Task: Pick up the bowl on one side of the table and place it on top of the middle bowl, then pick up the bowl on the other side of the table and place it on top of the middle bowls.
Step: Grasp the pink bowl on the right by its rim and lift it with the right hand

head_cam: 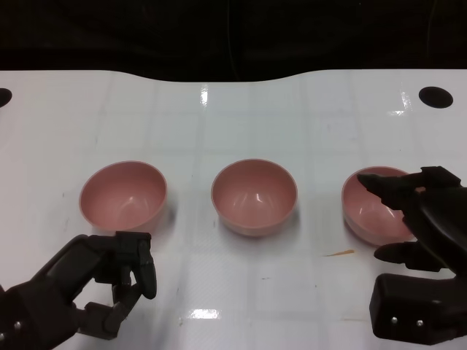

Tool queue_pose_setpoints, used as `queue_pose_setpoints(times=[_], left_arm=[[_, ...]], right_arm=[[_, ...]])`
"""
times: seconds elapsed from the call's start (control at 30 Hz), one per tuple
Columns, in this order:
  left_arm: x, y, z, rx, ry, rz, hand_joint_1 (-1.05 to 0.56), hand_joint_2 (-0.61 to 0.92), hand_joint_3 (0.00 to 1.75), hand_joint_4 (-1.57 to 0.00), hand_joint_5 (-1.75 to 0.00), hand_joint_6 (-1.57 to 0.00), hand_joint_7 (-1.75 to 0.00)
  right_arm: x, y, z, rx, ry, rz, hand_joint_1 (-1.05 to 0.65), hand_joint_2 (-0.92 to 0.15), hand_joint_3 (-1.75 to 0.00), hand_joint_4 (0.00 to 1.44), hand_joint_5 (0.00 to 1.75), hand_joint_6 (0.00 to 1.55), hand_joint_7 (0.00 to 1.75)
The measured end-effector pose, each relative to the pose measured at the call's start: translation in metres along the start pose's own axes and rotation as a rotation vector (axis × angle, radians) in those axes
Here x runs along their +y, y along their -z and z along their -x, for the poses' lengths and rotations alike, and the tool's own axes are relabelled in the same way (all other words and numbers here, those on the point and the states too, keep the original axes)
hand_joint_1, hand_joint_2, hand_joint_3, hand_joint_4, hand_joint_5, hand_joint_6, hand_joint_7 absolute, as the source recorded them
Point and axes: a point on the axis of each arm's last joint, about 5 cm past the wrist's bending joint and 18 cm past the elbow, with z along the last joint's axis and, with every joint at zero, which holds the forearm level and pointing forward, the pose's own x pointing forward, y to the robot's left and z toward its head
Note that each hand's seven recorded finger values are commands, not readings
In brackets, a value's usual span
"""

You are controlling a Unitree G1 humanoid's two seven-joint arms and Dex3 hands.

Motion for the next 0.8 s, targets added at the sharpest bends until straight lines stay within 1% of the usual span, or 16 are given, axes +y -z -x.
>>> queue_pose_setpoints(times=[0.1, 0.23, 0.4, 0.57, 0.8], left_arm=[[-0.001, -0.001, 0.001, -0.004, 0.001, 0.002, -0.18, 0.45, 1.30, -0.82, -1.73, -0.79, -1.50], [-0.002, -0.003, 0.001, -0.009, 0.001, 0.003, -0.18, 0.45, 1.31, -0.82, -1.73, -0.79, -1.50], [-0.002, -0.004, 0.001, -0.008, 0.002, 0.003, -0.18, 0.44, 1.32, -0.82, -1.73, -0.80, -1.50], [-0.003, -0.005, 0.001, -0.010, 0.007, 0.002, -0.17, 0.44, 1.32, -0.83, -1.73, -0.80, -1.51], [-0.003, -0.005, 0.000, -0.001, 0.006, 0.007, -0.15, 0.42, 1.33, -0.84, -1.72, -0.81, -1.49]], right_arm=[[0.001, 0.000, -0.004, 0.006, -0.020, 0.018, -0.58, -0.85, 0.00, 0.11, 0.55, 0.33, 0.00], [0.006, 0.001, -0.008, 0.013, -0.056, 0.047, -0.60, -0.85, 0.00, 0.12, 0.51, 0.32, 0.00], [0.011, 0.003, -0.018, 0.019, -0.089, 0.076, -0.60, -0.85, 0.00, 0.13, 0.49, 0.32, 0.00], [0.017, 0.006, -0.028, 0.037, -0.122, 0.111, -0.60, -0.86, 0.00, 0.23, 0.36, 0.34, 0.01], [0.030, 0.010, -0.037, 0.064, -0.155, 0.140, -0.60, -0.87, 0.00, 0.29, 0.31, 0.36, 0.01]])
